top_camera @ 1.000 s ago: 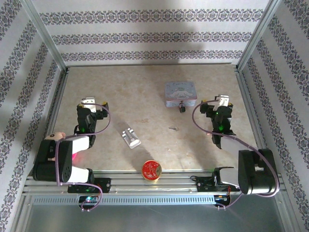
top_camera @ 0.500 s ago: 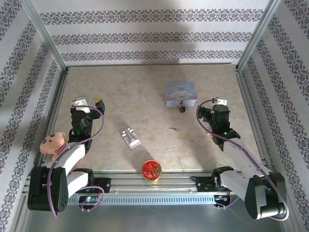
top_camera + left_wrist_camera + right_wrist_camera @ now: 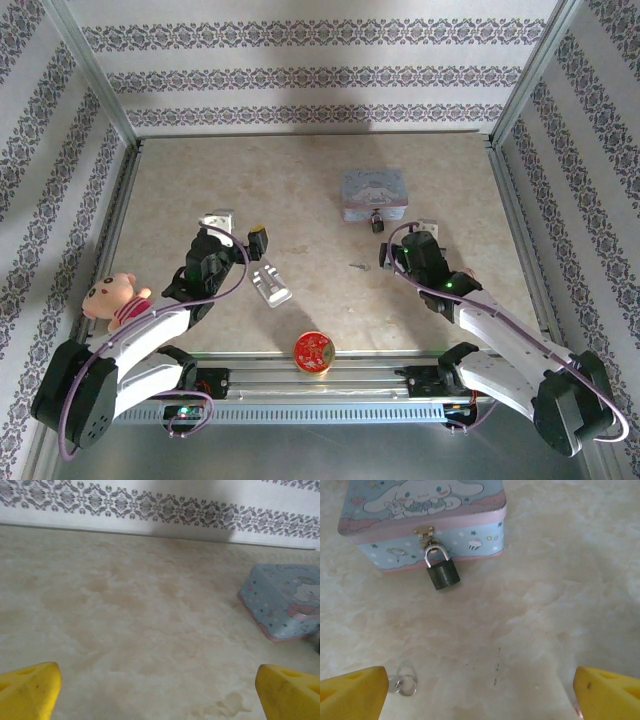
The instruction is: Unlock the padlock with the key
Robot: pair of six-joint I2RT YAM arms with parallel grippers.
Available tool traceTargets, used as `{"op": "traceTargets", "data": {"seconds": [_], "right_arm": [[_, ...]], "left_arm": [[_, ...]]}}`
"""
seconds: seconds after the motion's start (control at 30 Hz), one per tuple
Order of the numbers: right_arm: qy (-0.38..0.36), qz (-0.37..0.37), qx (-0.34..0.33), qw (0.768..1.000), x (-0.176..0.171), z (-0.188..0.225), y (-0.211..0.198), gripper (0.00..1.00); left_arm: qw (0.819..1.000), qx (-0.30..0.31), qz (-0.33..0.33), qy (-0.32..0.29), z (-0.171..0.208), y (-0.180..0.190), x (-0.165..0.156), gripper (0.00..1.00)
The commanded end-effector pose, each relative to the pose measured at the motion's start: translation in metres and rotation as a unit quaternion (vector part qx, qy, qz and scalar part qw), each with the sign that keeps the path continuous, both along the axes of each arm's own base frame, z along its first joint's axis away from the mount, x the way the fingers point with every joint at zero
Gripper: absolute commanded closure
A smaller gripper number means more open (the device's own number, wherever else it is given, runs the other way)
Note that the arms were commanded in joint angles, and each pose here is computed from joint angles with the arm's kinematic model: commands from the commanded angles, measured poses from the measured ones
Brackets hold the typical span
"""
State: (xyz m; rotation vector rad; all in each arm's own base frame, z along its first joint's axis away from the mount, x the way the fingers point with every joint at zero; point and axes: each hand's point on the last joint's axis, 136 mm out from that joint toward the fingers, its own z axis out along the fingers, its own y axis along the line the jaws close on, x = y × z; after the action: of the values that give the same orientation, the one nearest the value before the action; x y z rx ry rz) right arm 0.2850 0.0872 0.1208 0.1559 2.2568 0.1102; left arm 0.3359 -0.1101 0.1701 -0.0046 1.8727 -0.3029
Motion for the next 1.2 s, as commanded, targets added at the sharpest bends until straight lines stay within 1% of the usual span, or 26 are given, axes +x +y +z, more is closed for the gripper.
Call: {"op": "traceTargets", "data": {"seconds": [0.0, 0.1, 0.3, 0.37, 0.67, 0.93, 1.17], "right_arm": [[0.019, -0.022, 0.008, 1.000, -0.004, -0.003, 0.000, 0.09], [0.038, -0.014, 0.010, 0.999, -0.007, -0.010, 0.006, 0.13], [0.068, 0.003, 0.014, 0.998, -0.012, -0.023, 0.019, 0.23], [0.079, 0.011, 0.015, 0.997, -0.013, -0.027, 0.024, 0.28], [0.129, 0.041, 0.014, 0.991, -0.011, -0.048, 0.044, 0.42], [0.189, 0.082, 0.010, 0.978, 0.001, -0.069, 0.072, 0.46], [0.235, 0.095, -0.016, 0.967, 0.005, -0.090, 0.079, 0.48]], "left_arm": [[0.999, -0.029, -0.007, 0.024, 0.001, -0.011, 0.002, 0.01], [0.999, -0.041, -0.005, 0.036, -0.003, -0.014, 0.005, 0.01], [0.998, -0.056, 0.014, 0.038, -0.008, -0.014, 0.015, 0.01], [0.997, -0.059, 0.015, 0.043, -0.009, -0.015, 0.018, 0.01], [0.994, -0.081, 0.016, 0.066, -0.022, -0.021, 0.021, 0.01], [0.993, -0.089, 0.013, 0.074, -0.027, -0.024, 0.022, 0.01], [0.993, -0.087, 0.008, 0.076, -0.026, -0.025, 0.022, 0.01]]}}
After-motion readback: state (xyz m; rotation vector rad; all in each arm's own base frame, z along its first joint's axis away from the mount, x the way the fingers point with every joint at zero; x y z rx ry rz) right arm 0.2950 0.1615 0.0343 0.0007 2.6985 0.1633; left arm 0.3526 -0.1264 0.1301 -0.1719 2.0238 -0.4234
